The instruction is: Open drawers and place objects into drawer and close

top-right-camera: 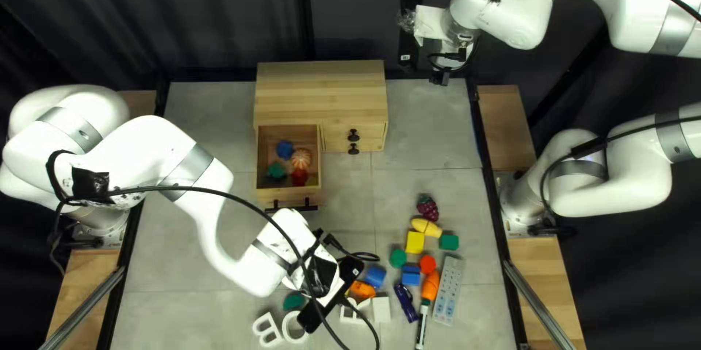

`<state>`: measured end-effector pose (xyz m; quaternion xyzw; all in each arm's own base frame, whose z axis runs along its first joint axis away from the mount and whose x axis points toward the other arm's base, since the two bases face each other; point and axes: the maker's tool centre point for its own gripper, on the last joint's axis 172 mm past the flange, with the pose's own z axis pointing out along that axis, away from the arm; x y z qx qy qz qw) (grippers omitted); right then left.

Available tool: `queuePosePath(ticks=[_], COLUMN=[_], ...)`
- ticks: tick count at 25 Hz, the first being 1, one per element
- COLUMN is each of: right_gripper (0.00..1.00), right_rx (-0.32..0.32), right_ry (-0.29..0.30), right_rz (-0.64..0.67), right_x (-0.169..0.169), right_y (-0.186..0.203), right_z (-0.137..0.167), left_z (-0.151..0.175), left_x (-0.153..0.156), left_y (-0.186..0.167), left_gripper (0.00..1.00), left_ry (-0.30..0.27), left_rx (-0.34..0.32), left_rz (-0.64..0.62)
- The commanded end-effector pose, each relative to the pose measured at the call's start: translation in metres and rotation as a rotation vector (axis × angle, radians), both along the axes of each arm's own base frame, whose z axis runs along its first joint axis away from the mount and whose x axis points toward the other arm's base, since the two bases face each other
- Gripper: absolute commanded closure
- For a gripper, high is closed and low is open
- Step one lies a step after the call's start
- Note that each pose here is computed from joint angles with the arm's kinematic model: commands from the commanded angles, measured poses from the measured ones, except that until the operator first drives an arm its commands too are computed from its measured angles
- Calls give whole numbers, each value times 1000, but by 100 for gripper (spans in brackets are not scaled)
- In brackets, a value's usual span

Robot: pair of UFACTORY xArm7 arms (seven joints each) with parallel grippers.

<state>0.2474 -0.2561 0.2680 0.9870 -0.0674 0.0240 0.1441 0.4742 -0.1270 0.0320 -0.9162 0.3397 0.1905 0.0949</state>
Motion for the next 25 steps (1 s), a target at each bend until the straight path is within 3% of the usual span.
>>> queuePosePath(ticks=[1, 3, 11, 13, 14, 18, 19, 20, 25], right_gripper=[0, 0, 0, 0, 0, 0, 0, 0, 0], right_rx=[0, 0, 0, 0, 0, 0, 0, 0, 0], right_ry=[0, 0, 0, 0, 0, 0, 0, 0, 0], right_rz=[0, 0, 0, 0, 0, 0, 0, 0, 0], right_x=[0, 0, 0, 0, 0, 0, 0, 0, 0], right_y=[0, 0, 0, 0, 0, 0, 0, 0, 0], right_z=[0, 0, 0, 0, 0, 0, 0, 0, 0], left_z=[-4, -7, -10, -12, -12, -12, -12, -12, -13], left_x=[-3, -5, -5, -6, -6, -7, -6, -6, -6], left_y=[0, 1, 2, 3, 3, 4, 4, 4, 4], left_gripper=[44, 47, 23, 22, 16, 15, 43, 100, 100], left_ry=[2, 3, -1, -2, -3, -9, -11, -11, -15], left_rx=[-7, -13, -29, -38, -42, -58, -60, -61, -65], left_rz=[-1, -1, -1, -2, -3, -5, -6, -6, -12])
